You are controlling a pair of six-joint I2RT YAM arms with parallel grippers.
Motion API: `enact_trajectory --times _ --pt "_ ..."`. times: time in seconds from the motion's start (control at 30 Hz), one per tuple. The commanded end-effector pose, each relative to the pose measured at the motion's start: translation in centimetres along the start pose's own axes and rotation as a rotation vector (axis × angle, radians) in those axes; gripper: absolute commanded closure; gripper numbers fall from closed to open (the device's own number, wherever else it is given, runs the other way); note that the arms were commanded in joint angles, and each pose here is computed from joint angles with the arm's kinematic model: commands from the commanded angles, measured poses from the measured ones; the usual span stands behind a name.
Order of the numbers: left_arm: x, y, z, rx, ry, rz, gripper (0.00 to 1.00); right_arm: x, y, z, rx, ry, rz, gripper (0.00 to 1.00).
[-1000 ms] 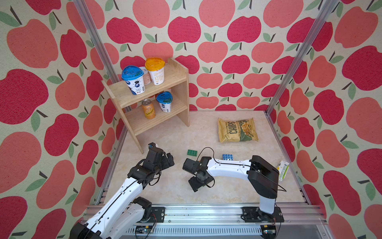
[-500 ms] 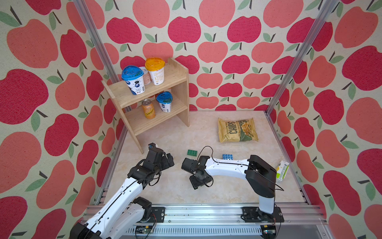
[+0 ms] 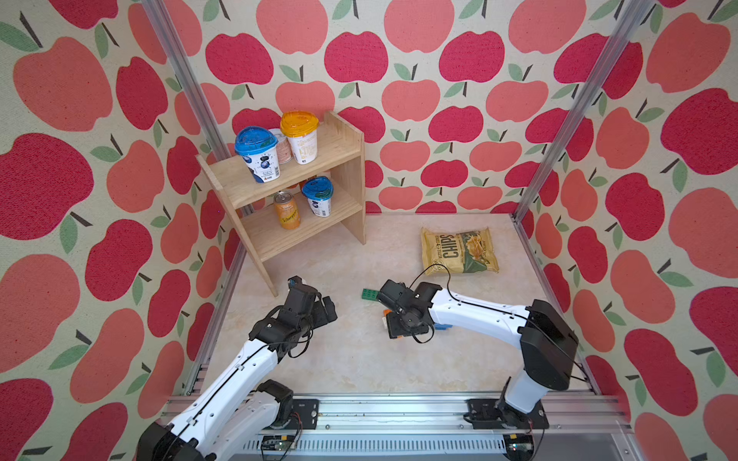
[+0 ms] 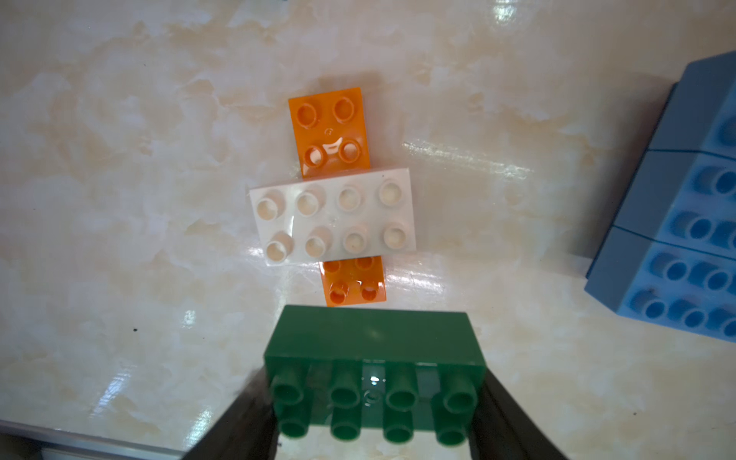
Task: Assemble a rectangle with lego
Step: Assemble the lego brick with the lego brick.
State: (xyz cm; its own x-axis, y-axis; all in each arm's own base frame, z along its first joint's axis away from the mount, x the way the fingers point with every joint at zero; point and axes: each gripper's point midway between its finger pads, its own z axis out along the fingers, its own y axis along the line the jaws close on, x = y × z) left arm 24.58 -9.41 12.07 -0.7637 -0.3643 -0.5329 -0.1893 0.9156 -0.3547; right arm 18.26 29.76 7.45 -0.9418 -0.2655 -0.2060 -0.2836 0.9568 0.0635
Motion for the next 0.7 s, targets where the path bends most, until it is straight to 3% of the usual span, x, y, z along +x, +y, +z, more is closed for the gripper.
enact_trajectory --times 0.0,0.67 --pt "-1.2 -0.6 -0.3 0.012 -0.031 -0.002 0.03 -0.6 0.3 1.1 0.009 -0.006 -0.030 0.71" --pt "-1.1 -0.5 -0.3 0.006 -0.032 -0.008 0.03 -0.2 0.5 3.3 0.032 0.054 -0.039 0.73"
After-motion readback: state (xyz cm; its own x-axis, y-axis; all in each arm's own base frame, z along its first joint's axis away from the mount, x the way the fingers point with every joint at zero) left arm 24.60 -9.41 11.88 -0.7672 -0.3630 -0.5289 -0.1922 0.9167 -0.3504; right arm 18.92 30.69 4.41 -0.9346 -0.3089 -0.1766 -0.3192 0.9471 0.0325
